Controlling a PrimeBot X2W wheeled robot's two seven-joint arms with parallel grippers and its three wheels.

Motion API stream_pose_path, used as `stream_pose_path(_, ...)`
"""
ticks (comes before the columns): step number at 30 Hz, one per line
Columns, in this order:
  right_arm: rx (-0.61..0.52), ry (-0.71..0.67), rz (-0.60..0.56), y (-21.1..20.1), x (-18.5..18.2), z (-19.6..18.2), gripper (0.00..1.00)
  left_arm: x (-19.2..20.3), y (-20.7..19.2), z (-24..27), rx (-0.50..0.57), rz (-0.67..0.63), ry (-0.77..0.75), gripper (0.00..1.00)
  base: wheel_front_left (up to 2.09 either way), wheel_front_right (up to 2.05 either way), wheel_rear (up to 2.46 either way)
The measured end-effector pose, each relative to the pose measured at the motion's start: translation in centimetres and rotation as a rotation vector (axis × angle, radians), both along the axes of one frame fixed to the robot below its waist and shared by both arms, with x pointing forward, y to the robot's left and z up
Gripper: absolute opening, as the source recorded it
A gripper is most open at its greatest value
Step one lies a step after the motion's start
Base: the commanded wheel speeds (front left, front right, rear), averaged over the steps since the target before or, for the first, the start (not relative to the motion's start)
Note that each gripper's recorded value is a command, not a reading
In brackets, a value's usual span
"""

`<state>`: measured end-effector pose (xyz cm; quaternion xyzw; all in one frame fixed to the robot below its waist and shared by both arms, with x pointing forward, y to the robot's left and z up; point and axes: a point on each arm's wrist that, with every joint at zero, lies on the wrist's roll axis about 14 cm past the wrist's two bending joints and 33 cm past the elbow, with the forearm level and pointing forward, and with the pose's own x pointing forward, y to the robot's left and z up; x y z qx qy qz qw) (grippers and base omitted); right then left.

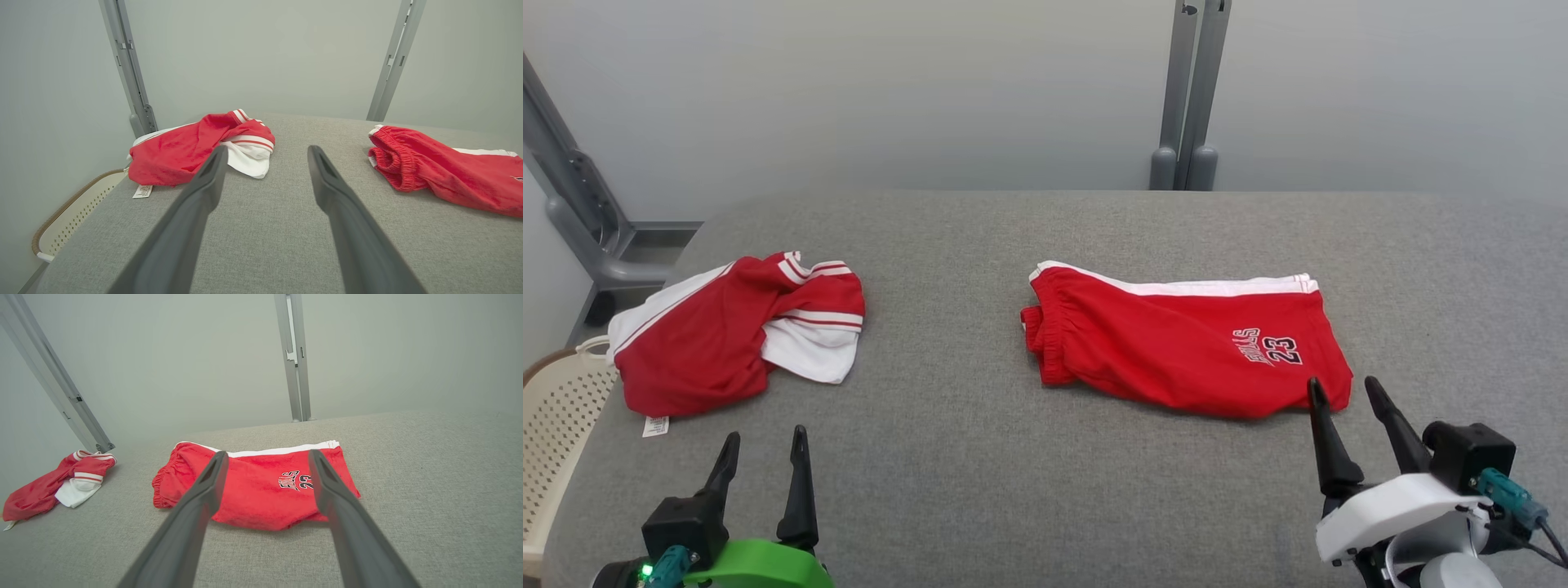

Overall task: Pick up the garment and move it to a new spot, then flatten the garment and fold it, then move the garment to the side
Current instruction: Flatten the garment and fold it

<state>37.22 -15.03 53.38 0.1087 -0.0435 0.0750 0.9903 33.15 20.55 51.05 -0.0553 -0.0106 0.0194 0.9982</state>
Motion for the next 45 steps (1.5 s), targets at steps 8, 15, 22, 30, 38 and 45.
stream_pose_path(8,-0.049,0.015,0.011,0.4,-2.1,-1.2,1.0,-0.1,-0.6,-1.8,0.005,-0.049,0.054,1.0,0.0,0.0,0.0)
stream_pose_path(15,-0.069,0.032,0.009,0.3,-2.6,-1.8,1.0,0.2,-0.5,-1.9,0.005,-0.045,0.062,1.0,0.0,0.0,0.0)
stream_pose_path(22,-0.061,0.035,0.015,0.5,-2.6,-1.8,1.0,0.2,-0.4,-1.5,-0.004,-0.031,0.046,1.0,0.0,0.0,0.0)
stream_pose_path(30,-0.055,0.058,0.028,0.8,-2.3,-2.2,1.0,0.2,-0.3,-1.3,-0.012,-0.026,0.036,1.0,0.0,0.0,0.0)
stream_pose_path(38,-0.065,0.235,0.053,0.9,0.0,-3.9,1.0,0.3,-0.7,-1.9,-0.014,-0.035,0.061,1.0,0.0,0.0,0.0)
stream_pose_path(45,-0.176,0.508,0.034,-2.2,3.9,-5.1,1.0,0.8,-2.3,-2.7,-0.032,-0.082,0.117,1.0,0.0,0.0,0.0)
